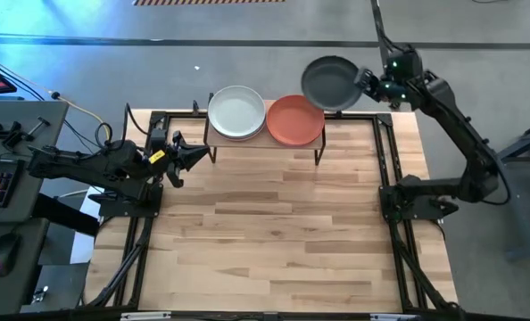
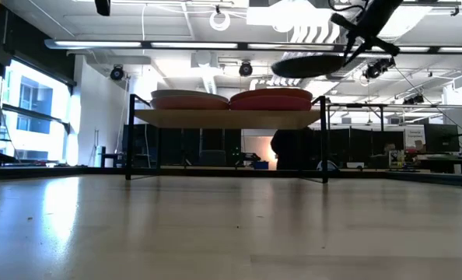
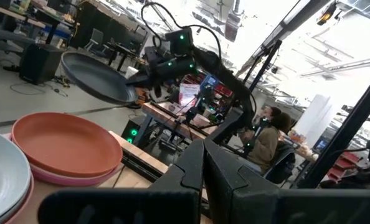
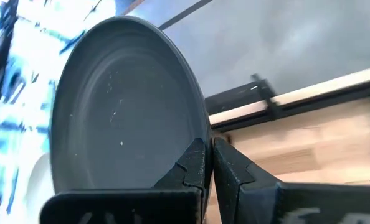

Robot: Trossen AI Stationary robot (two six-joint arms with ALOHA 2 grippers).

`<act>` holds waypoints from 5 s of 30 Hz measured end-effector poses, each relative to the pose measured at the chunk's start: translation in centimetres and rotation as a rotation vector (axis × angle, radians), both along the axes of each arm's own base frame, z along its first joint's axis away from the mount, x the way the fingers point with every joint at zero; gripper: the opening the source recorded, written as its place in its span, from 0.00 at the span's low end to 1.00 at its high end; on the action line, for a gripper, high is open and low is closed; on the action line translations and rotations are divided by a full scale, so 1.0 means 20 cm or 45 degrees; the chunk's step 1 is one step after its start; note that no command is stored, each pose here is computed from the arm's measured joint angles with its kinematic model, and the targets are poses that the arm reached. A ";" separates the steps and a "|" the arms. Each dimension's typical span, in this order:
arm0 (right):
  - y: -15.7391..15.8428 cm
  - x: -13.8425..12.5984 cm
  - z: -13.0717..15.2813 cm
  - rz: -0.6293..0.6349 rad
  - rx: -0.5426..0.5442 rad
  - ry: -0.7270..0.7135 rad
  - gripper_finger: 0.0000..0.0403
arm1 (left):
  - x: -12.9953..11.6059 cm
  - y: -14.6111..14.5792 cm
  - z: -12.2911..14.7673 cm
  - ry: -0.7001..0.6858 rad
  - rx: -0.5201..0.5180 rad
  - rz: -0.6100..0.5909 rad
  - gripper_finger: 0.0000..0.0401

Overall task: Place and stack plates onto a shelf
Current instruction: Stack the black plate on top of the brown plate

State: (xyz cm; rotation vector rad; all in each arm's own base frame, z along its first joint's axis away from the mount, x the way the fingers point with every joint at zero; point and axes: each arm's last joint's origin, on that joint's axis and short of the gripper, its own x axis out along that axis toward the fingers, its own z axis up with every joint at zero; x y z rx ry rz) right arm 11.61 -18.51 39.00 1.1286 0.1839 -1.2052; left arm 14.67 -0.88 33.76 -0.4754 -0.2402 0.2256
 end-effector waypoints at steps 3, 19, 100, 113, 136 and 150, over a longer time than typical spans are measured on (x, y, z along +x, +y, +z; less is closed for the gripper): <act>-0.02 0.03 0.03 0.158 -0.003 -0.026 0.00 | 0.00 0.00 0.00 0.000 0.000 0.000 0.00; 0.11 0.20 0.05 0.854 -0.054 -0.059 0.00 | 0.00 0.00 0.01 -0.039 -0.005 -0.001 0.00; 0.66 0.46 -0.35 1.226 0.195 -0.206 0.00 | 0.30 -0.05 -0.31 0.375 0.250 -0.089 0.00; 0.66 0.46 -0.35 1.197 0.175 -0.191 0.00 | 0.19 -0.03 -0.25 0.371 0.266 0.003 0.00; 0.66 0.46 -0.35 1.182 0.169 -0.185 0.00 | 0.08 0.00 -0.18 0.285 0.298 0.108 0.00; 0.66 0.46 -0.35 1.178 0.166 -0.182 0.00 | 0.08 0.00 -0.18 0.310 0.312 0.106 0.00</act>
